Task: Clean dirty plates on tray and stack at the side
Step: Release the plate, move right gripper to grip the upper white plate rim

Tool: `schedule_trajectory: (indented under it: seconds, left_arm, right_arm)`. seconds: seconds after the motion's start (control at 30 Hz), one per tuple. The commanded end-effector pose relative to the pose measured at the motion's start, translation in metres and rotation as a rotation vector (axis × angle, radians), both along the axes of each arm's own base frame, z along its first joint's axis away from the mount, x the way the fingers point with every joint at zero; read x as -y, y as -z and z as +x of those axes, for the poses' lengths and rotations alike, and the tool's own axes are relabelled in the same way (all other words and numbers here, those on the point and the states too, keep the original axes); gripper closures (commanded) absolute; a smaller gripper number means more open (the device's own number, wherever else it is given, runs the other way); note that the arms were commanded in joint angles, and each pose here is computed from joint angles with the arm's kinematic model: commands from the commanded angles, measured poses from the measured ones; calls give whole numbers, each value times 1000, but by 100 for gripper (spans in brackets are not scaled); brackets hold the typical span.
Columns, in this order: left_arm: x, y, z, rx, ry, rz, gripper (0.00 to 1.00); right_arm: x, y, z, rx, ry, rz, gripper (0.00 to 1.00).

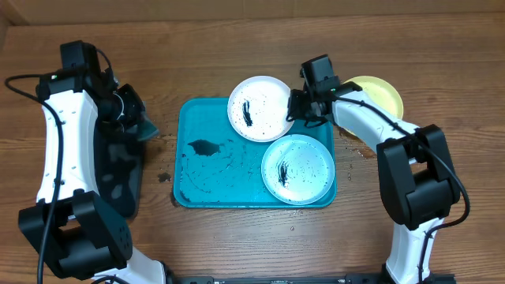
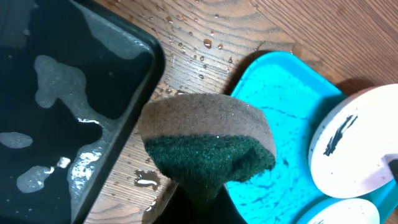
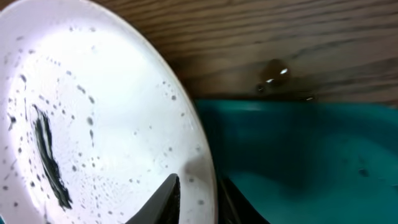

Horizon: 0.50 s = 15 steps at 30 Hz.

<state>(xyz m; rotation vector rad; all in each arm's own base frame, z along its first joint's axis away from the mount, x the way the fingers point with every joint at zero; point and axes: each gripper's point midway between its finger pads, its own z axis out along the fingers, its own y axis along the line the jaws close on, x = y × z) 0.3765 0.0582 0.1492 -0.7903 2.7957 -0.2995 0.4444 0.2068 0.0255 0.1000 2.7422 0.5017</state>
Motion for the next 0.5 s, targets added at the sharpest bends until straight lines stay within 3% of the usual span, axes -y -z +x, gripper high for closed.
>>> schedule_trajectory:
  seconds: [0.0, 0.07, 0.2, 0.47]
  left_arm:
    - [9, -3, 2, 15, 39, -4, 96]
    - [11, -3, 2, 15, 44, -5, 96]
    - [22, -4, 3, 21, 68, -32, 96]
    - [75, -8, 6, 52, 254, -104, 96]
  right_arm:
    - [-17, -2, -5, -1, -37, 13, 83]
    - [-22, -2, -8, -2, -47, 12, 90]
    - [-30, -2, -13, -8, -68, 21, 96]
    - [-66, -3, -43, -79, -168, 99, 96]
